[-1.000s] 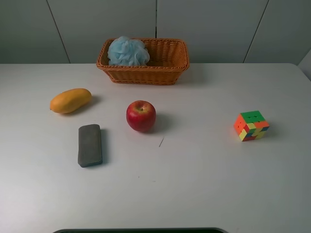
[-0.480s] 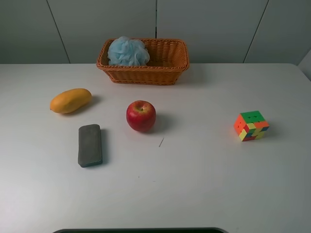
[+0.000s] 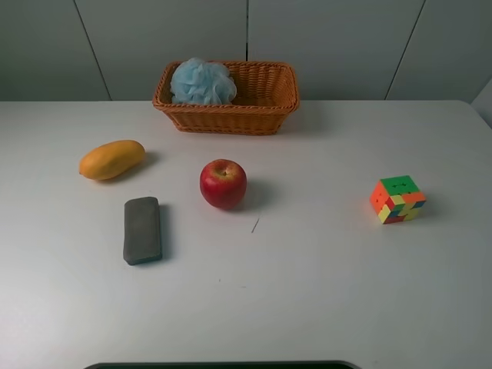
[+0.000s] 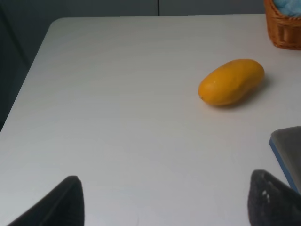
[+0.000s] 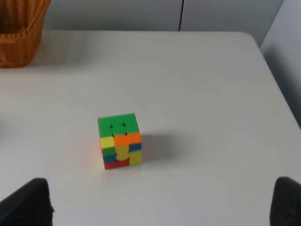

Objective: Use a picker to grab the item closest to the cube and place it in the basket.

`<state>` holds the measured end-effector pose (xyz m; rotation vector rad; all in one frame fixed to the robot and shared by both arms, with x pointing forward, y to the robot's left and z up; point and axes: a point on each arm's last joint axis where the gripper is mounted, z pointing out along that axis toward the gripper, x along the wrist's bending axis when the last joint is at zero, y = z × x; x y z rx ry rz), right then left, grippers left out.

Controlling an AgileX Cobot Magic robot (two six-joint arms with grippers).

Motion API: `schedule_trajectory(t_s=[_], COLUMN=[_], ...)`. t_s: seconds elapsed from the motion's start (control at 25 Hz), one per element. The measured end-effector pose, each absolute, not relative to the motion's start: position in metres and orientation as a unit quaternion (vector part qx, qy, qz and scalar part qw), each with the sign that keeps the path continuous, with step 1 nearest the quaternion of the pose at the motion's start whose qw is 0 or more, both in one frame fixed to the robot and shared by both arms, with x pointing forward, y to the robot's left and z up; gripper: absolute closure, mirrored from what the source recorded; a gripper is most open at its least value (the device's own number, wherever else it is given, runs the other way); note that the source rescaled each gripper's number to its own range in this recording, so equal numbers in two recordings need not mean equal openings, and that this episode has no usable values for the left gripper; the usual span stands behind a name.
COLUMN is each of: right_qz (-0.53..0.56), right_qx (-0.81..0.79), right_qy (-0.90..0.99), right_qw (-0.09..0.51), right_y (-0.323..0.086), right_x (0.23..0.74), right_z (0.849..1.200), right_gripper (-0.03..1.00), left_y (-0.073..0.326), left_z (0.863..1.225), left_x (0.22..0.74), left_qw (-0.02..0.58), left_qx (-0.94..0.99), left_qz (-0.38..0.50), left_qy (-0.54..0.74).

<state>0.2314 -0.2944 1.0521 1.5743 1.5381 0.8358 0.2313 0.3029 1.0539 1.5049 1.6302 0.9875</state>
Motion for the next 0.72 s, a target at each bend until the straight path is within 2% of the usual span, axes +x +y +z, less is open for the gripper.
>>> schedule_trajectory(t_s=[0.72], right_qz=[0.333], right_qx=[0.63], right_qy=[0.584], right_qw=[0.388], right_y=[-0.2963], right_x=[0.2312], right_z=[1.053], right_gripper=[-0.03], left_y=[0.3029], left_z=[1.0539], left_x=[0.2313], left_qw=[0.349], left_qx=[0.581], left_qz=[0.381], left_qy=[0.629])
